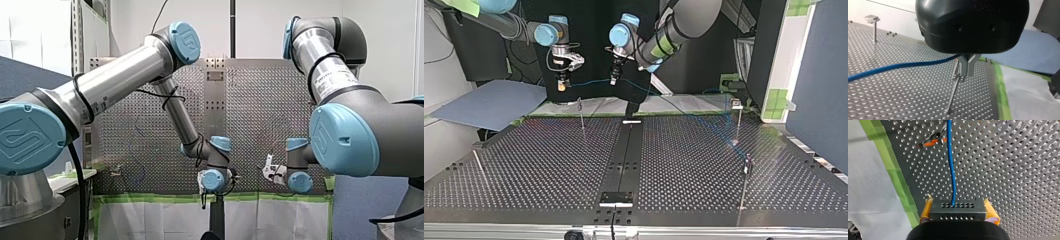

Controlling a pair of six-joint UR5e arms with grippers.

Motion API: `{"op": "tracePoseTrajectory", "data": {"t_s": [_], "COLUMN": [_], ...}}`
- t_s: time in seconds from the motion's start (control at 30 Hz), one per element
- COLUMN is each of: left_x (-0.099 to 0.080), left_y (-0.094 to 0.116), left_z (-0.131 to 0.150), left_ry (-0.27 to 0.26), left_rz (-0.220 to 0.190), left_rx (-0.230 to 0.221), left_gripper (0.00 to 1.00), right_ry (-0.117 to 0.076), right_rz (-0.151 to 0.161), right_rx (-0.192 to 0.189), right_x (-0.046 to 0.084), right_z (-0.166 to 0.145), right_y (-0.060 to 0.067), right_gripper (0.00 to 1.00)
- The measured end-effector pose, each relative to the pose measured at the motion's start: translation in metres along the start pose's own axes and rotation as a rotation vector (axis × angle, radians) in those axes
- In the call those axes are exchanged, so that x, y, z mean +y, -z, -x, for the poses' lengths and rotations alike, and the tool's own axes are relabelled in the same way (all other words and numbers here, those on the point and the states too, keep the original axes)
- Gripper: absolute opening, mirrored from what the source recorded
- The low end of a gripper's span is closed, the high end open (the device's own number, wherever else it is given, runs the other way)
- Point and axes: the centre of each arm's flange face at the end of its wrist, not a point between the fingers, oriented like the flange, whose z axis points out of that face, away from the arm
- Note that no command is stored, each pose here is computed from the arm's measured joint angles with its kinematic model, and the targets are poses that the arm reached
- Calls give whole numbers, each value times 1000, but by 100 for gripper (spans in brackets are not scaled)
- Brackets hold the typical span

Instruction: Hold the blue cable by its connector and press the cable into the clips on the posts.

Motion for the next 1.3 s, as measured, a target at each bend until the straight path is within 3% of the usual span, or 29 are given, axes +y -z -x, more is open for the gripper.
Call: {"op": "tracePoseTrajectory", "data": {"t_s": [0.27,0.57,0.73,0.97,1.1,1.3], "left_x": [-13,-19,-21,-31,-40,-54], "left_y": [-5,-13,-21,-36,-47,-64], "left_z": [-29,-65,-79,-72,-60,-41], "left_ry": [-28,-71,-70,-72,-60,-27], "left_rz": [-8,23,32,34,30,19], "left_rx": [43,94,98,89,66,24], "left_gripper": [0,0,0,0,0,0], "right_ry": [21,45,56,68,80,83], "right_rz": [11,24,30,33,35,36], "right_rx": [-2,4,9,8,-3,-3], "right_x": [7,13,16,17,17,17], "right_z": [1,-2,-3,-5,-5,-5], "right_y": [-4,-8,-11,-15,-16,-17], "right_gripper": [0,0,0,0,0,0]}}
